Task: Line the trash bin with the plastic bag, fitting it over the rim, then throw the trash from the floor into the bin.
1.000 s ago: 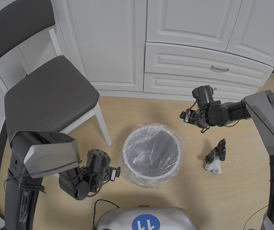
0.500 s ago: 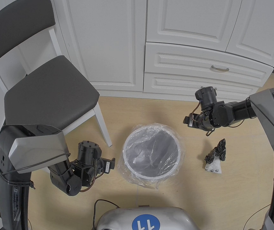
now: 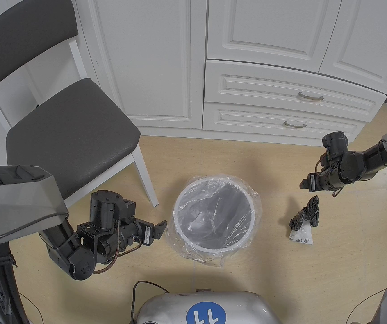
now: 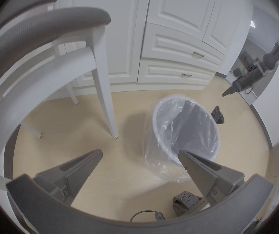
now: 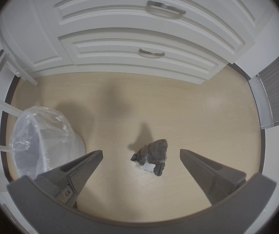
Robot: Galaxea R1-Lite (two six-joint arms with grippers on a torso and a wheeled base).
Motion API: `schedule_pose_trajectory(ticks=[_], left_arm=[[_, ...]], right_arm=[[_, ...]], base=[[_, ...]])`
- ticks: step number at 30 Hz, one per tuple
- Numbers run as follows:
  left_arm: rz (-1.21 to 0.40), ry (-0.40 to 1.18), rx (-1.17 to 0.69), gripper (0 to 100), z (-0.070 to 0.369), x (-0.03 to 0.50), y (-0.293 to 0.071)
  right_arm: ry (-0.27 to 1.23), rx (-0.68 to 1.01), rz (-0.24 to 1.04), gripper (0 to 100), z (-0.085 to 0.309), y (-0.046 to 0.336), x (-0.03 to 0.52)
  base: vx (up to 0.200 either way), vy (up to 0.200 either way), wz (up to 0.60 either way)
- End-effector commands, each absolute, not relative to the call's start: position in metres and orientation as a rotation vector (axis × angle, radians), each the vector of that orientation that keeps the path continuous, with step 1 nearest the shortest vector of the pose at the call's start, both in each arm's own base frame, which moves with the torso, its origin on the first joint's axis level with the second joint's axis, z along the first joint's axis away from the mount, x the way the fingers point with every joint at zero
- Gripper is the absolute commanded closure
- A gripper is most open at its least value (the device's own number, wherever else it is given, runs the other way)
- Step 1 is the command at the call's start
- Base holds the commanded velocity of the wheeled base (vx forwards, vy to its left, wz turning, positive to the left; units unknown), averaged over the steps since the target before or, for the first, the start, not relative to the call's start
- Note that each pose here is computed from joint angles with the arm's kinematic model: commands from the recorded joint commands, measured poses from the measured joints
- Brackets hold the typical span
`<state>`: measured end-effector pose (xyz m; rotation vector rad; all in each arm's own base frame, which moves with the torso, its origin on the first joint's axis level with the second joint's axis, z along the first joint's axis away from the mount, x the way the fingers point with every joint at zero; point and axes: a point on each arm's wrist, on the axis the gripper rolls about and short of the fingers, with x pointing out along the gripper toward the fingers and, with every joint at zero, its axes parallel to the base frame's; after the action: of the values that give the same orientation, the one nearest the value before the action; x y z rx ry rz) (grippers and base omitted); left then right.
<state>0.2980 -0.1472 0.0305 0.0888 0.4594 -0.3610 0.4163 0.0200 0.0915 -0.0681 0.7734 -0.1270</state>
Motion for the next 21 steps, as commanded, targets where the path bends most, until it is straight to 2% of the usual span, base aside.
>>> schedule_pose_trajectory(ticks=[1,3,6,12,16,19,20,21], left_arm=[[-0.400,0.410,0.080,0,0.054,0.283,-0.149],[-0.409,0.407,0.095,0,0.054,0.281,-0.151],[-0.413,0.406,0.119,0,0.053,0.281,-0.150],[-0.413,0.388,0.116,0,0.054,0.280,-0.150],[-0.412,0.370,0.110,0,0.056,0.280,-0.149],[-0.413,0.367,0.111,0,0.057,0.280,-0.149],[-0.412,0.336,0.102,0,0.063,0.278,-0.148],[-0.412,0.328,0.100,0,0.066,0.277,-0.147]], right_arm=[[0.804,-0.031,-0.178,0,0.046,-0.026,0.437],[0.797,-0.002,-0.202,0,0.017,-0.036,0.454],[0.782,0.058,-0.226,0,-0.002,-0.039,0.467],[0.808,0.119,-0.203,0,-0.020,-0.043,0.474],[0.794,0.192,-0.246,0,-0.049,-0.059,0.490],[0.789,0.213,-0.255,0,-0.052,-0.059,0.493],[0.765,0.292,-0.276,0,-0.063,-0.060,0.504],[0.767,0.301,-0.273,0,-0.066,-0.060,0.505]], base=[[0.000,0.000,0.00],[0.000,0.000,0.00],[0.000,0.000,0.00],[0.000,0.000,0.00],[0.000,0.000,0.00],[0.000,0.000,0.00],[0.000,0.000,0.00],[0.000,0.000,0.00]])
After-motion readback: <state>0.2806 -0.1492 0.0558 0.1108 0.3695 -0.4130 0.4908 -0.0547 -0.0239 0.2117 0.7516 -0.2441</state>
